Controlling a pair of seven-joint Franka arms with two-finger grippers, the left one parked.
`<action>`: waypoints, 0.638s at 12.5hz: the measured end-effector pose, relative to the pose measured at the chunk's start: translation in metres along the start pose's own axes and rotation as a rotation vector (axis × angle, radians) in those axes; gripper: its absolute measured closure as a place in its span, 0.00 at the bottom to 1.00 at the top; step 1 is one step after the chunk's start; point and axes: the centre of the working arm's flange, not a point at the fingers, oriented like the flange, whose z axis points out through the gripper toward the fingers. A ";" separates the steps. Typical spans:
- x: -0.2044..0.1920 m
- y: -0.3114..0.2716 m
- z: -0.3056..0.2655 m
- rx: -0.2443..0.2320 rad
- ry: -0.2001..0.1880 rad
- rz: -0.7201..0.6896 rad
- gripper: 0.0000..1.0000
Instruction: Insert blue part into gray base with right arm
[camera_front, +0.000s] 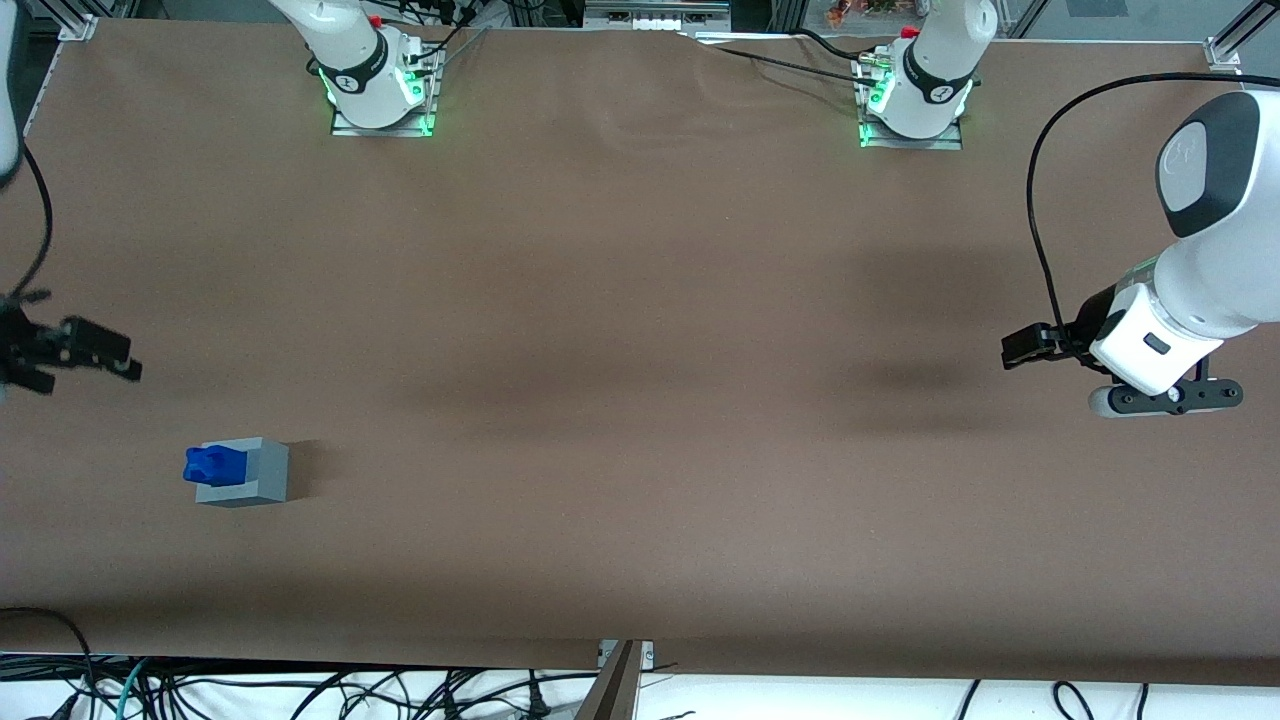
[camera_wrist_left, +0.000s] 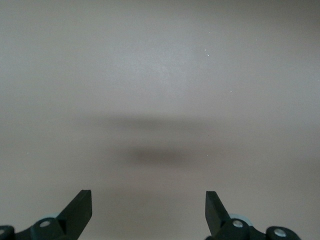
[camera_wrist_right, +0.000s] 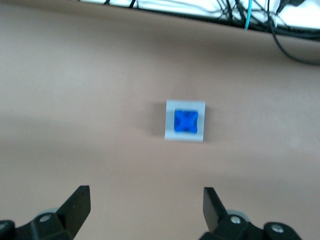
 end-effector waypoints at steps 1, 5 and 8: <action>-0.011 -0.004 -0.008 -0.006 -0.019 -0.004 0.00; -0.043 -0.013 -0.012 -0.028 -0.077 0.071 0.00; -0.055 -0.030 -0.007 -0.029 -0.102 0.090 0.00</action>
